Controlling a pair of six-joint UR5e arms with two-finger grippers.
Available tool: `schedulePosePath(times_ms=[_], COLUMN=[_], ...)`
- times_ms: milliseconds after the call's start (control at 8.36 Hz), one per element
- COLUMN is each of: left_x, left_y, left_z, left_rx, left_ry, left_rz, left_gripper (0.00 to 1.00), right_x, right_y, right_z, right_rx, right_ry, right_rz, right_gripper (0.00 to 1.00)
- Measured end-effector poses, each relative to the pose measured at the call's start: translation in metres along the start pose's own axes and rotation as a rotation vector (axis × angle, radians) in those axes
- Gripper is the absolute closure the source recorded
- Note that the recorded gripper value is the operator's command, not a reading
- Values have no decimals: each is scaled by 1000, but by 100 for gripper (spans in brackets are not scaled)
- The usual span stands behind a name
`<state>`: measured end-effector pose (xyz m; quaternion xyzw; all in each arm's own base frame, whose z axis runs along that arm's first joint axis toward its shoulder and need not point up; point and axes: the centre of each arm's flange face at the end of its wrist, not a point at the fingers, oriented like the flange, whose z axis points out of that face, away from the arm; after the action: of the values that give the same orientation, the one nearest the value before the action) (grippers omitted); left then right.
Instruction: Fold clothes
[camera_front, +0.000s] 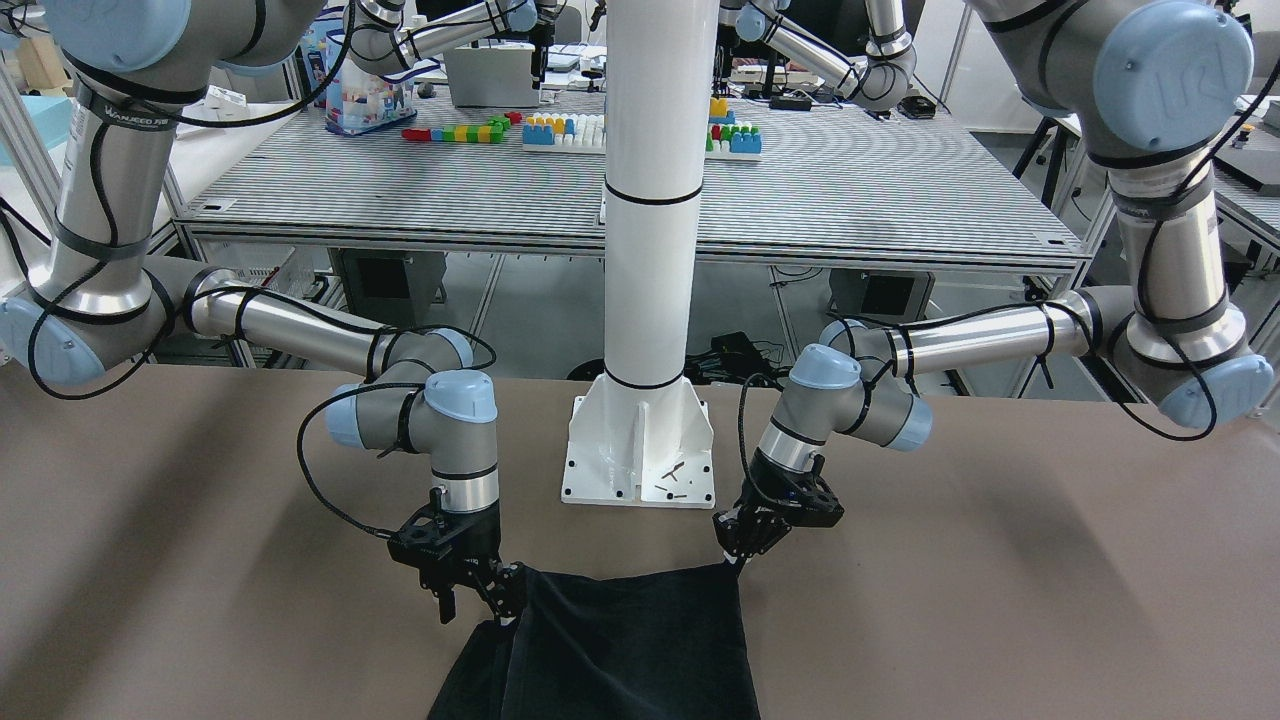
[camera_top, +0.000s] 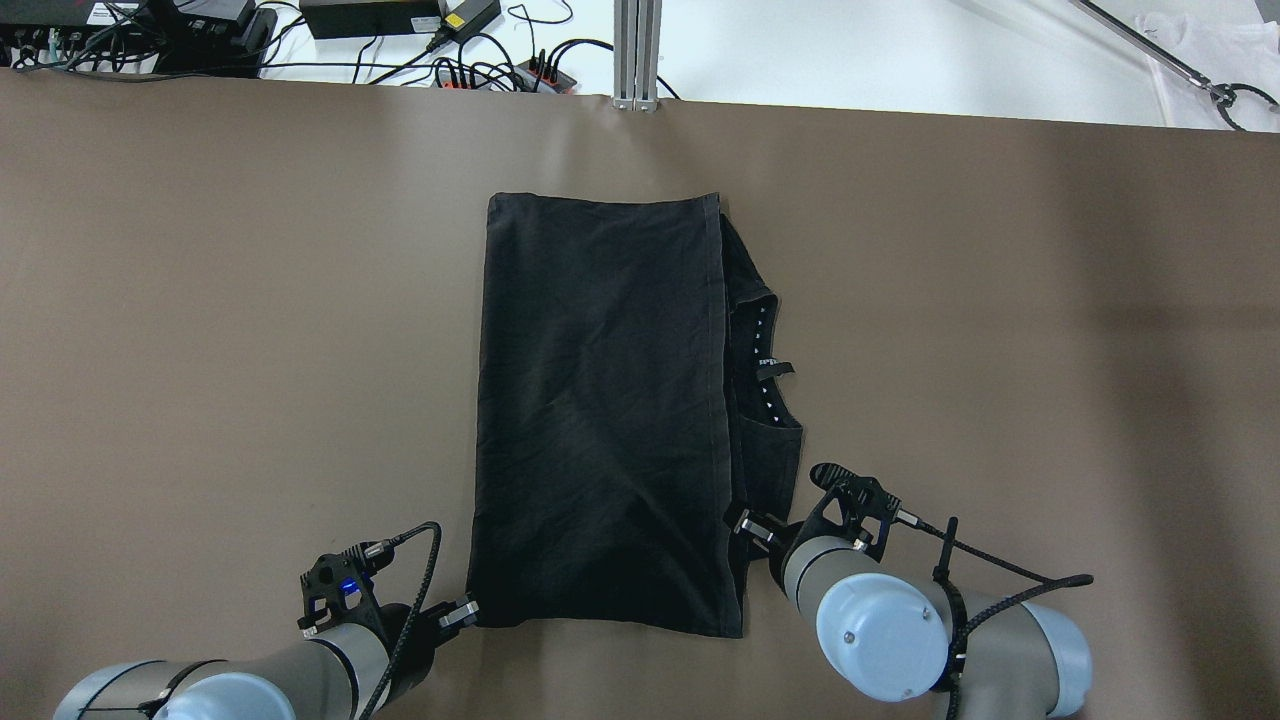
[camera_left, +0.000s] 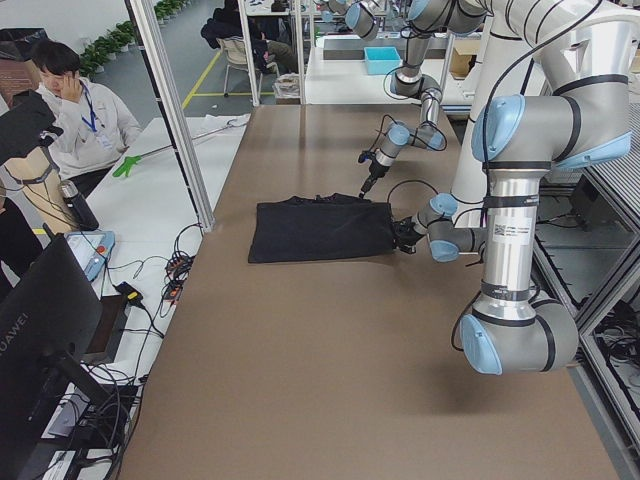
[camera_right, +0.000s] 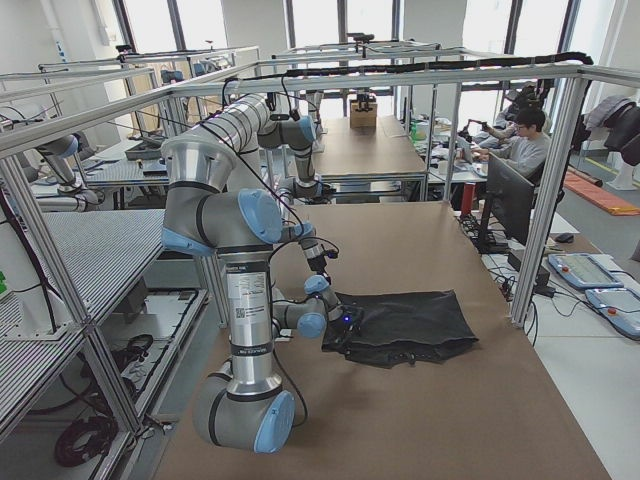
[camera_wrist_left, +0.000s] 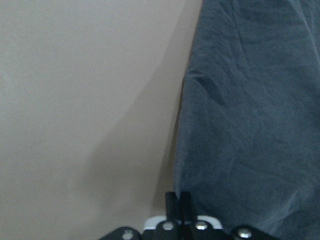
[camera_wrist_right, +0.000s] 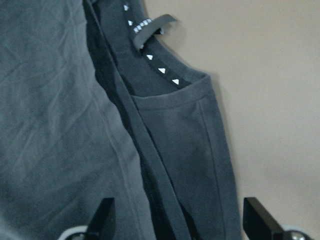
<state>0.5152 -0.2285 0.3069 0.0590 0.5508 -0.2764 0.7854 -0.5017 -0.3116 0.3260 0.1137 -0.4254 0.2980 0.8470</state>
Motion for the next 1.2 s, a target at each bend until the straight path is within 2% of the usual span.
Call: schedulePosePath(times_ms=[120,359,718,1196], left_x=[0,0,0,0], left_y=[0,1,2,4], left_z=[0,0,0,2], left_rx=[0,-1,-2,-3], left_ry=[0,0,1,-3], left_rz=[0,1,1,3], left_gripper=[100,100,100,100], right_x=[4,0,-16,-24], right_y=[15,28,34,38], right_z=[10,15,9,1], right_rx=[8,17,9,-2], right_ry=[13,6,-22,-41], right_rz=[8,32,80,96], right_gripper=[11,11,12,11])
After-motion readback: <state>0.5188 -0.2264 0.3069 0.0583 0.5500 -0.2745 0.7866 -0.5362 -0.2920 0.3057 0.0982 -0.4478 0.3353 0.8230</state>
